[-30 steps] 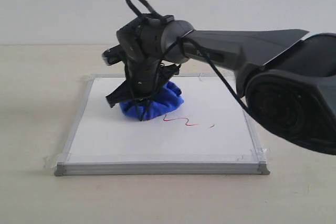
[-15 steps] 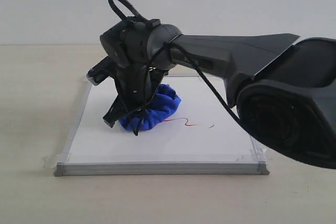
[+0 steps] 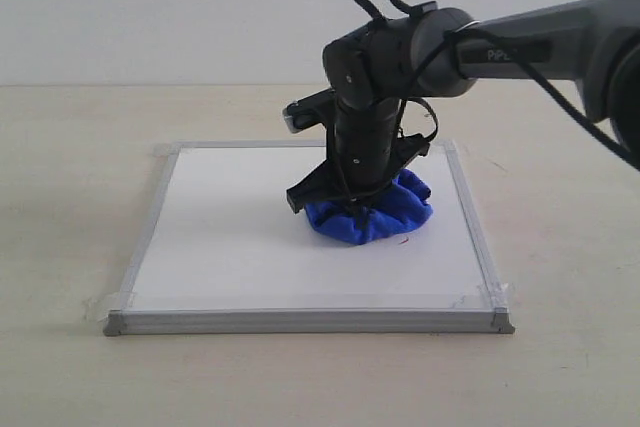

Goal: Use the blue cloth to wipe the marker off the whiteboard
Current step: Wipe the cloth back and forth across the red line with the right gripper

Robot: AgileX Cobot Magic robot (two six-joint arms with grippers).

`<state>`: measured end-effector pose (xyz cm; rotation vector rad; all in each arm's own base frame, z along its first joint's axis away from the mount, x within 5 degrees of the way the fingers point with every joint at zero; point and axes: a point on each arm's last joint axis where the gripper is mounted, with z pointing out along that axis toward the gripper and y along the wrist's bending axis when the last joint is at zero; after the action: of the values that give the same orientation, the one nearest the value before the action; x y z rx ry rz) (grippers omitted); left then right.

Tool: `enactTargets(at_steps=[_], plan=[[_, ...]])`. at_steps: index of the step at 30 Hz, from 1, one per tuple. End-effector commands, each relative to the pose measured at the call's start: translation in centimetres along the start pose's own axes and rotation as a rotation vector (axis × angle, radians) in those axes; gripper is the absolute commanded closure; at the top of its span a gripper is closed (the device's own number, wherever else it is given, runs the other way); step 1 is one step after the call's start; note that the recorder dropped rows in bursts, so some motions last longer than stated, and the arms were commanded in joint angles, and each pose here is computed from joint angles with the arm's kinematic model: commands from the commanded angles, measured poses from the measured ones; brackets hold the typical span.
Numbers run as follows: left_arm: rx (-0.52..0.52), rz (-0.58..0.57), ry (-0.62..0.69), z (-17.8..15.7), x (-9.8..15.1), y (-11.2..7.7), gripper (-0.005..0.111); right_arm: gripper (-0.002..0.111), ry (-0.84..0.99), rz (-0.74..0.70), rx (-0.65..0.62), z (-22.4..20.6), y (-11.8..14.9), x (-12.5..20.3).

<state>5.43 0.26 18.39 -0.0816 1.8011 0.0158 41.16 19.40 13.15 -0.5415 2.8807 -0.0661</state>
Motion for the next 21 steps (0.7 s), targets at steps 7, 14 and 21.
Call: enactTargets(at_steps=[7, 14, 21], plan=[[-0.001, 0.0, -0.015, 0.0, -0.2, 0.0, 0.102, 0.108, 0.093, -0.172, -0.129, 1.6, 8.0, 3.5], [-0.001, 0.0, -0.015, 0.0, -0.2, 0.0, 0.102, 0.108, 0.045, -0.306, -0.151, 1.0, 12.0, 4.3], [-0.001, 0.0, -0.015, 0.0, -0.2, 0.0, 0.102, 0.108, -0.024, -0.174, -0.006, 1.9, 4.7, 1.8]])
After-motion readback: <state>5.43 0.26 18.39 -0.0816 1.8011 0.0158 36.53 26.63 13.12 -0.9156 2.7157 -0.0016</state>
